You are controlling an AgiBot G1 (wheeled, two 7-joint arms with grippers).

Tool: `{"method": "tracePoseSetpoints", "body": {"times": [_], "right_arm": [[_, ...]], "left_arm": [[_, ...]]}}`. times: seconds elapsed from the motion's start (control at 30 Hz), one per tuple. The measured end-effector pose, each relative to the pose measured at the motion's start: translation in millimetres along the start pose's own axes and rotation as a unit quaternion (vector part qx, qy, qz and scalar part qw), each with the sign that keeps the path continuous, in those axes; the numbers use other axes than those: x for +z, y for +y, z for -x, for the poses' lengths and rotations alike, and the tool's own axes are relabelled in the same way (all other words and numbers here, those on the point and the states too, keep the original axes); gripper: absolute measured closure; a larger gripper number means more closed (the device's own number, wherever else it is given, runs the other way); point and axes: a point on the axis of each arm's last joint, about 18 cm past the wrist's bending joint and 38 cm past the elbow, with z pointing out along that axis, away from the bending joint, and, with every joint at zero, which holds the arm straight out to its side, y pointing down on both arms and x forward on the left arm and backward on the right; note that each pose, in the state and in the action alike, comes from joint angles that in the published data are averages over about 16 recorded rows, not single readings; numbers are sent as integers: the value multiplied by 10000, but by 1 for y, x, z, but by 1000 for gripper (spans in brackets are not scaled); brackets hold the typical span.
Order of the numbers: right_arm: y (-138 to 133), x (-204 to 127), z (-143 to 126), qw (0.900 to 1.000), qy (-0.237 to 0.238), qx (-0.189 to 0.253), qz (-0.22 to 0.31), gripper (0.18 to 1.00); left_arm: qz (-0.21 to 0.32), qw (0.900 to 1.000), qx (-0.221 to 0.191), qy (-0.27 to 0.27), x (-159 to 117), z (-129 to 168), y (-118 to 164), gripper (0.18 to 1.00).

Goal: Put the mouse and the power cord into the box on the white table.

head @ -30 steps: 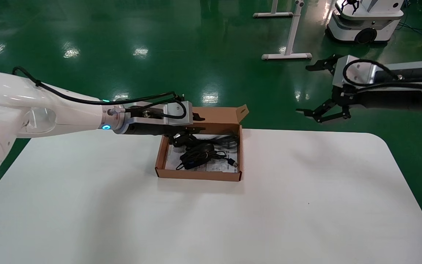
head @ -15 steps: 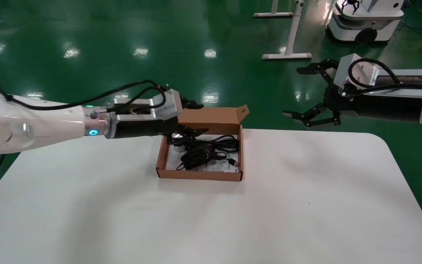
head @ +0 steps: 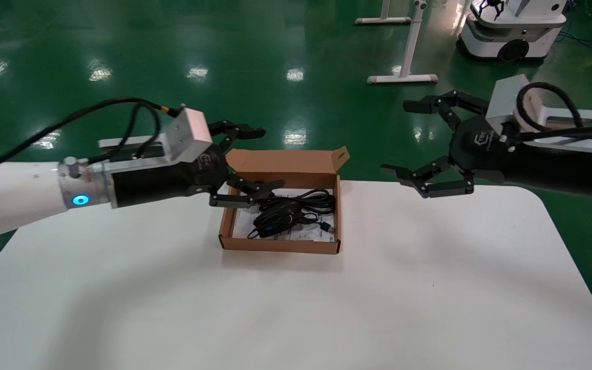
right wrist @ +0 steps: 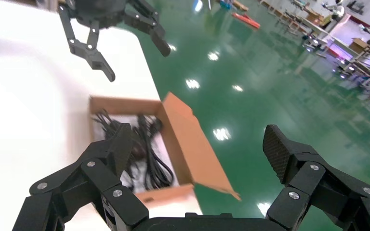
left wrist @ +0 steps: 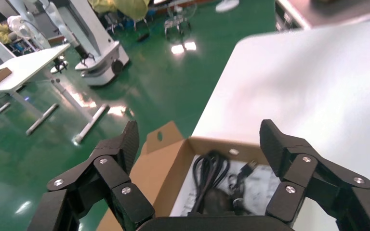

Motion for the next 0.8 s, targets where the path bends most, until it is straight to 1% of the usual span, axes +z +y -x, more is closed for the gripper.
{"method": "tracePoseSetpoints", "body": {"times": [0.1, 0.3, 0.47, 0.8], "right_arm": [[-5, -3, 9, 9998, -76, 140, -150, 178], [-17, -11, 29, 9979, -268, 415, -426, 178], [-27, -18, 47, 9949, -468, 639, -627, 178], [-52, -33, 86, 9848, -982, 1079, -940, 178]], "left_arm": [[-176, 9997, -149, 25, -13, -6, -6, 302], [-492, 9979, -412, 132, -38, -19, -19, 230], [-711, 9953, -600, 280, -60, -32, -31, 200], [-1014, 9878, -918, 744, -100, -66, -60, 184]]}}
